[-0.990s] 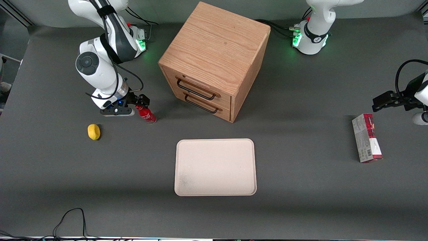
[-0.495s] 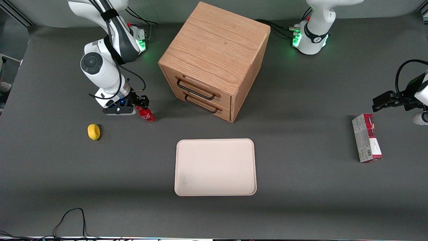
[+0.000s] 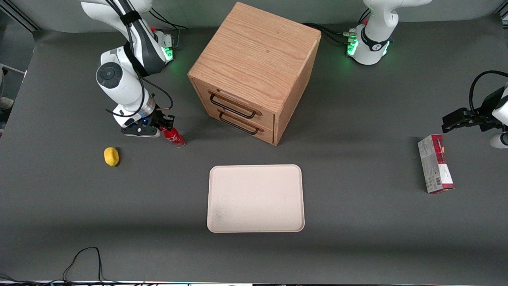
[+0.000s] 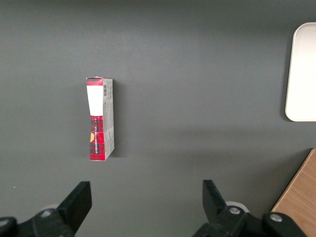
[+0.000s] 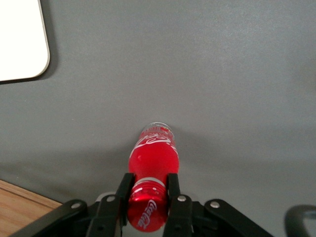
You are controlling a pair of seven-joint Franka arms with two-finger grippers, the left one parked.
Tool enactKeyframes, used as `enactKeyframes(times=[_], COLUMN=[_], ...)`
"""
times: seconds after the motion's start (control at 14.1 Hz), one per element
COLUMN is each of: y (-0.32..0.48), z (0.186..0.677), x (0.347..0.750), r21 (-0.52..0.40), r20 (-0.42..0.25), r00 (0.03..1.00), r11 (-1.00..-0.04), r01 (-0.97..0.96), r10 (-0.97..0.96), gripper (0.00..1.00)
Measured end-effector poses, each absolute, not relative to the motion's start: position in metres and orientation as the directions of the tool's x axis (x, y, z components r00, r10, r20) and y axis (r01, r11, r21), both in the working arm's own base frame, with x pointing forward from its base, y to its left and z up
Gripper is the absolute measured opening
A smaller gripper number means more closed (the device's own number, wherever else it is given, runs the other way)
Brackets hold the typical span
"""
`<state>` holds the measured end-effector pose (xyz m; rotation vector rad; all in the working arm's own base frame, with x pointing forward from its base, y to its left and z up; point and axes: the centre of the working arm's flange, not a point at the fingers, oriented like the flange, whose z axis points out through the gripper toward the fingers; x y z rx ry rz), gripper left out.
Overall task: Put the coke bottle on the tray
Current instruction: 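Close the right gripper around the red Coca-Cola bottle's neck, then lift the bottle and carry it with the right gripper to the tray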
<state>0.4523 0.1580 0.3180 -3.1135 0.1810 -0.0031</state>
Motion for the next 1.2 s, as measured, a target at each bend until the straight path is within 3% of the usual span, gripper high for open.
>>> enactKeyframes(times=[0.14, 0.35, 0.64, 1.2], y=[0.163, 0.170, 0.160, 0.162], z=[0.330, 0.396, 0.488, 0.557], x=[0.459, 0.495, 0.545, 0.591], r21=[-0.017, 0.004, -0.006, -0.008], r20=[-0.014, -0.079, -0.097, -0.113], r00=[0.994, 0.989, 0.983, 0.974], r11=[-0.993, -0.992, -0.987, -0.980], r01=[-0.113, -0.122, -0.158, -0.200], r10=[-0.112, -0.122, -0.157, -0.198], gripper=[0.32, 0.32, 0.32, 0.32])
